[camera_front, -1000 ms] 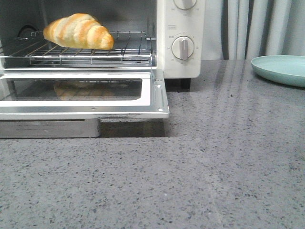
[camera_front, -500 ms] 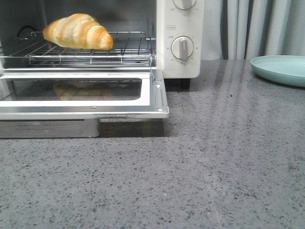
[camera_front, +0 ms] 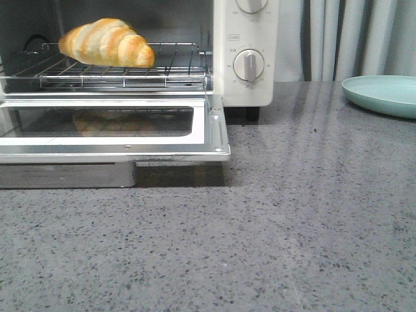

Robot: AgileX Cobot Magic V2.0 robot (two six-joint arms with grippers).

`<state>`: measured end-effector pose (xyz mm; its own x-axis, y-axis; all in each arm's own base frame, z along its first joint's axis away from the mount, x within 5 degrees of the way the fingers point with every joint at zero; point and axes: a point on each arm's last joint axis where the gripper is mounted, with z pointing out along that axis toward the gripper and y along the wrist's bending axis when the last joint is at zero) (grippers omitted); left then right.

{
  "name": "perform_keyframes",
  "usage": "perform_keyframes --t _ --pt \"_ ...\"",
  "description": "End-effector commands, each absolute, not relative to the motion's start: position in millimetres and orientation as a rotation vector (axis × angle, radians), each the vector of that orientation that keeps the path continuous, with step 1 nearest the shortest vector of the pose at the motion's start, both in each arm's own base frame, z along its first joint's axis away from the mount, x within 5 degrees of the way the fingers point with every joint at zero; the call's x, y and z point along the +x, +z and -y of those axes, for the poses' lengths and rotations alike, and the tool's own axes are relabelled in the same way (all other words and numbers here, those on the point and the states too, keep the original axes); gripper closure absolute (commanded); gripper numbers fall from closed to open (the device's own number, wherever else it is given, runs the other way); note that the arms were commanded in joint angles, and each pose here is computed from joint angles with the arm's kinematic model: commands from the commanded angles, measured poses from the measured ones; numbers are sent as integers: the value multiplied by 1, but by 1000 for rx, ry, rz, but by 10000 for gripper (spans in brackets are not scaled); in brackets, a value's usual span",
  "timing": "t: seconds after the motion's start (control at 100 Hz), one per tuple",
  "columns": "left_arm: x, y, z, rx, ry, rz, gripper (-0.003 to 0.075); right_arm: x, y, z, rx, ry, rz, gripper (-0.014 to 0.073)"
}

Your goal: Put bread in oven

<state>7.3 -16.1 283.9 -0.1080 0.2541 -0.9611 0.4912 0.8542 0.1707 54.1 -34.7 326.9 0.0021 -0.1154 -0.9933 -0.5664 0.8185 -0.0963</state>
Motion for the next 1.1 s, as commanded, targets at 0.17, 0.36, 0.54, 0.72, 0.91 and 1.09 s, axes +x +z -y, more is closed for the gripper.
perform_keyframes --t 0.17,0.36,0.54,0.72,0.91,1.09 --pt "13 285 15 500 -202 -1558 741 54 338 35 -565 370 -1473 650" --pt "22 286 13 459 -118 -1415 741 54 338 35 -565 370 -1473 650" --pt "39 262 11 337 -27 -1279 741 54 338 35 -565 370 -1473 650" --pt "50 224 9 189 -81 -1437 741 54 338 35 -565 370 -1473 650" --pt "54 198 9 123 -131 -1574 741 54 338 35 -565 370 -1473 650" --pt "54 190 9 128 -125 -1659 741 54 338 35 -565 370 -1473 650"
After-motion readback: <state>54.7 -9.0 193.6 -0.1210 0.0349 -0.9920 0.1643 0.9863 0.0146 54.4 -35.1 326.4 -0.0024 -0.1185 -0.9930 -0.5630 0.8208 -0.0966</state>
